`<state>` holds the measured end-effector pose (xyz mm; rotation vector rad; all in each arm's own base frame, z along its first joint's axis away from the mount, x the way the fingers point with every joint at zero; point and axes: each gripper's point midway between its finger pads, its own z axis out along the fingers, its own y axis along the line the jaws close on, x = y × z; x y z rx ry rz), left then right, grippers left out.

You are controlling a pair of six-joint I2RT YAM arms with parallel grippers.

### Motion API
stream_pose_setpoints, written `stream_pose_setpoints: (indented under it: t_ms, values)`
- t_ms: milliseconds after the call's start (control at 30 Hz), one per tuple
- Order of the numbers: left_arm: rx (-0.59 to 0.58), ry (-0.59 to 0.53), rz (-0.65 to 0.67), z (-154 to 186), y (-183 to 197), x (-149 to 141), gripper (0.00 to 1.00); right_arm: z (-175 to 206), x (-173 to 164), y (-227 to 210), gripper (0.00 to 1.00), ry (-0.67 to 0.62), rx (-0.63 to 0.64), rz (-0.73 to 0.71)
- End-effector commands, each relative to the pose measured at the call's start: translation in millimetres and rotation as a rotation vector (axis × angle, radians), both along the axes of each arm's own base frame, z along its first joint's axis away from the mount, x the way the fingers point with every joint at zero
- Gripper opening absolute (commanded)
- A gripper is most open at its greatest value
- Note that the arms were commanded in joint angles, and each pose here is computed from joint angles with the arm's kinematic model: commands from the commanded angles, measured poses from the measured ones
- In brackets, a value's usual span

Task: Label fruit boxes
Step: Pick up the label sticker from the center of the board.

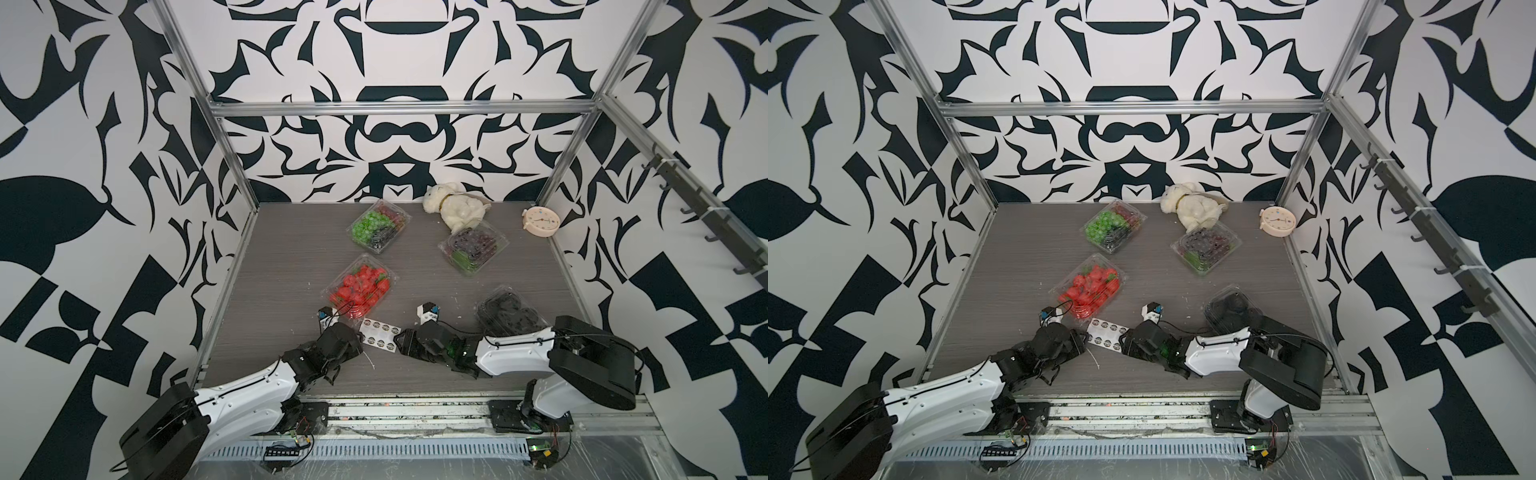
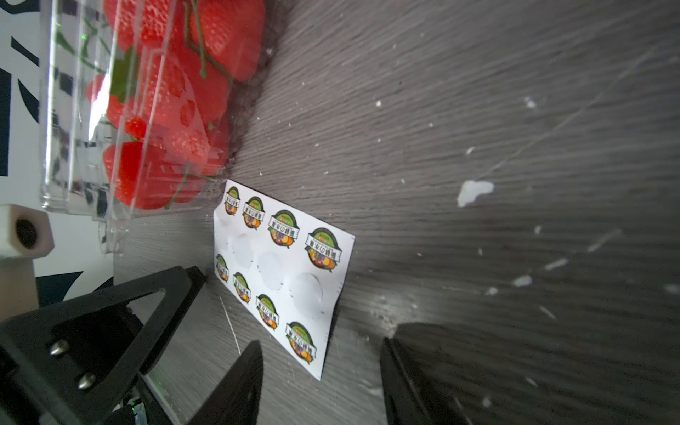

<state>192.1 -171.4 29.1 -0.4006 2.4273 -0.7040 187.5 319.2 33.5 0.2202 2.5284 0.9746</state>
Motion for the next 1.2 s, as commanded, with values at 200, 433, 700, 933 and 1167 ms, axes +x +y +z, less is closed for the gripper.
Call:
stream_pose_setpoints:
  t_ms: [200,433,700,933,1167]
  values:
    - [-0.064,-0.022,-0.077,-6,-18,-1,0.47,-13,-3,18,0.56,0.033,-0.001,0.032]
    - [-0.079,0.002,-0.12,-9,-31,-1,0.44,-20,-2,30,0.56,0.053,0.025,0.04]
    - [-0.074,0.0,-0.126,-6,-31,-1,0.43,-15,3,32,0.63,0.034,0.048,0.028]
    - [-0.077,-0.001,-0.138,-2,-33,-2,0.43,-15,10,36,0.41,0.039,0.101,0.025]
    - [-0.097,-0.023,-0.131,20,-30,-3,0.47,2,11,25,0.31,-0.011,0.156,0.005]
